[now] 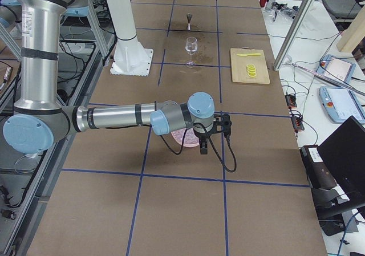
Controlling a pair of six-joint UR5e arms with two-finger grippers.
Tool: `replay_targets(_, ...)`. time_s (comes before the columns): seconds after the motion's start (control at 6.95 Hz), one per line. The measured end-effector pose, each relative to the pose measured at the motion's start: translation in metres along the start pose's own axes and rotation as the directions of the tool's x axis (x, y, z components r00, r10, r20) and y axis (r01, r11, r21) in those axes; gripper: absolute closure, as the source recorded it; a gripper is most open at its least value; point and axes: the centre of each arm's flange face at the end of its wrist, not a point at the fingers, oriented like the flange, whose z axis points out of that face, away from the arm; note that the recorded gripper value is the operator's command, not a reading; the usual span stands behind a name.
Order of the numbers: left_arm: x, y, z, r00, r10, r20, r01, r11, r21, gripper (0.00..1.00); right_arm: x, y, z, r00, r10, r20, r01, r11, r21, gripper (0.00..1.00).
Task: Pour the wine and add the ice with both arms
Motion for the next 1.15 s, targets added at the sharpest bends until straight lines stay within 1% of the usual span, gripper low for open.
replay_targets(0.14, 0.020, -0.004, 0.005, 1.000, -0.009, -0.029, 0.009, 1.000, 0.021, 0.04, -0.004, 0.000, 0.003, 1.000, -0.009, 0.007, 0.009, 1.000, -0.007, 0.00)
replay_targets(0.29, 0.044, -0.005, 0.021, 0.998, -0.047, -0.036, 0.049, 0.997, 0.058, 0.02, -0.007, 0.000, 0.006, 1.000, -0.021, 0.011, 0.021, 1.000, -0.011, 0.00)
replay_targets(0.43, 0.071, 0.005, 0.051, 0.996, -0.091, -0.018, 0.092, 0.986, 0.142, 0.01, -0.012, 0.001, 0.009, 0.999, -0.042, 0.016, 0.042, 0.999, -0.008, 0.00)
replay_targets(0.58, 0.105, 0.032, 0.095, 0.991, -0.132, 0.011, 0.125, 0.959, 0.253, 0.01, -0.014, 0.001, 0.011, 0.998, -0.062, 0.020, 0.062, 0.998, 0.000, 0.00)
replay_targets(0.72, 0.138, 0.065, 0.127, 0.986, -0.163, 0.046, 0.136, 0.924, 0.358, 0.01, -0.015, 0.001, 0.012, 0.997, -0.073, 0.020, 0.073, 0.997, 0.005, 0.00)
replay_targets(0.86, 0.163, 0.094, 0.145, 0.979, -0.192, 0.075, 0.141, 0.890, 0.434, 0.01, -0.016, 0.001, 0.013, 0.997, -0.080, 0.020, 0.080, 0.997, 0.006, 0.00)
replay_targets(1.01, 0.179, 0.119, 0.143, 0.973, -0.213, 0.094, 0.142, 0.864, 0.484, 0.01, -0.018, 0.001, 0.015, 0.996, -0.087, 0.020, 0.087, 0.996, 0.004, 0.00)
replay_targets(1.15, 0.185, 0.137, 0.131, 0.967, -0.224, 0.124, 0.126, 0.838, 0.532, 0.01, -0.020, 0.001, 0.017, 0.995, -0.093, 0.022, 0.093, 0.996, 0.000, 0.00)
